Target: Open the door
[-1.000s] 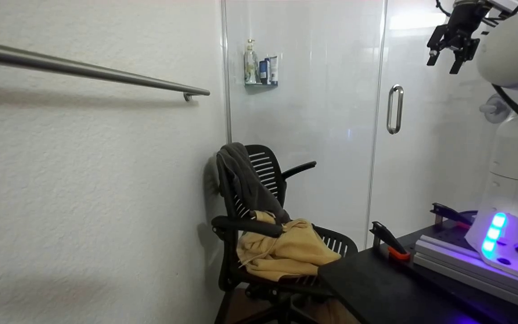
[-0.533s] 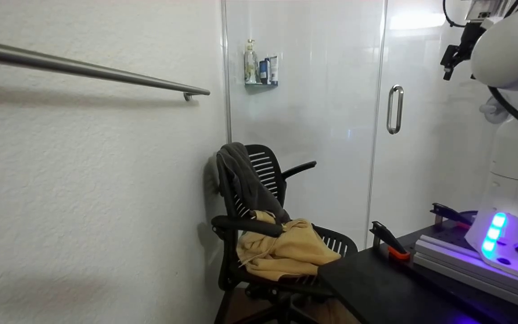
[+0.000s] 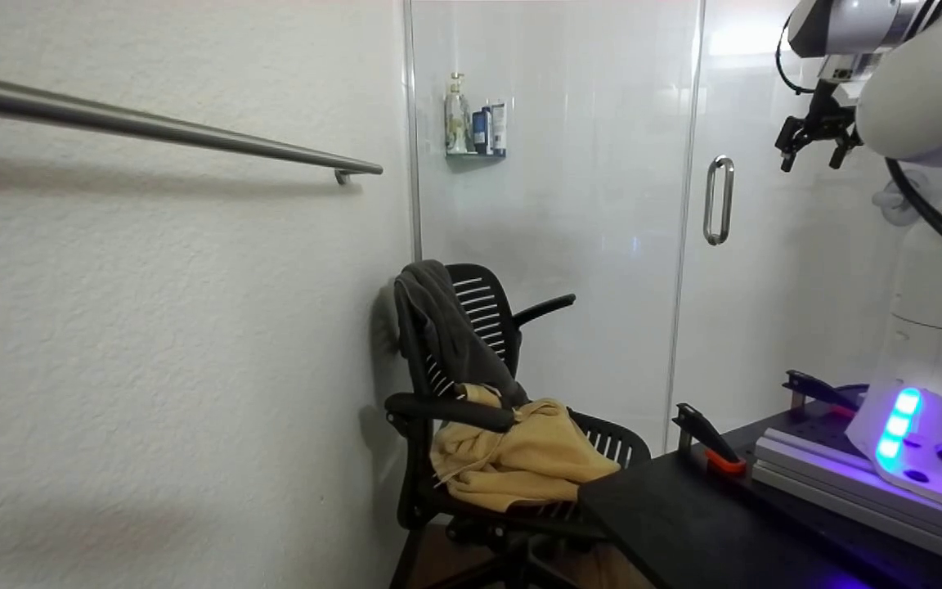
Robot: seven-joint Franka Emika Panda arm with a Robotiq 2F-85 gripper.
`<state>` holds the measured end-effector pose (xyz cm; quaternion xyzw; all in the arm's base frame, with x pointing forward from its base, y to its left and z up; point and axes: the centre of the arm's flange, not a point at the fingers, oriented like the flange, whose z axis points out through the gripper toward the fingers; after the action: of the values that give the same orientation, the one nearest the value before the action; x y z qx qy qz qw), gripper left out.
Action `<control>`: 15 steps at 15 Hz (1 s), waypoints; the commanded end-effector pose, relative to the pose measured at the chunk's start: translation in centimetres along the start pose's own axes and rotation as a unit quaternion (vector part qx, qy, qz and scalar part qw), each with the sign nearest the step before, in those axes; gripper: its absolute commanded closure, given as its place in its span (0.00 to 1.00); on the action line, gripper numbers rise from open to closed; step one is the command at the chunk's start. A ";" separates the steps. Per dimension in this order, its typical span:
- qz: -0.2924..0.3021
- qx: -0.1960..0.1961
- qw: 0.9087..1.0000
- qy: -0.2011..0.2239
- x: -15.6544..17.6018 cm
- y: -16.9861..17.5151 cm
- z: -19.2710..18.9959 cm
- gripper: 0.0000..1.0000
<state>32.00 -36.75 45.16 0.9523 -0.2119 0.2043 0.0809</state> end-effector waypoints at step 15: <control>0.070 -0.032 0.993 0.090 7.8 1.0 4.6 0.00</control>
<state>36.90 -38.85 44.35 0.9098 -0.2643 0.2970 0.1188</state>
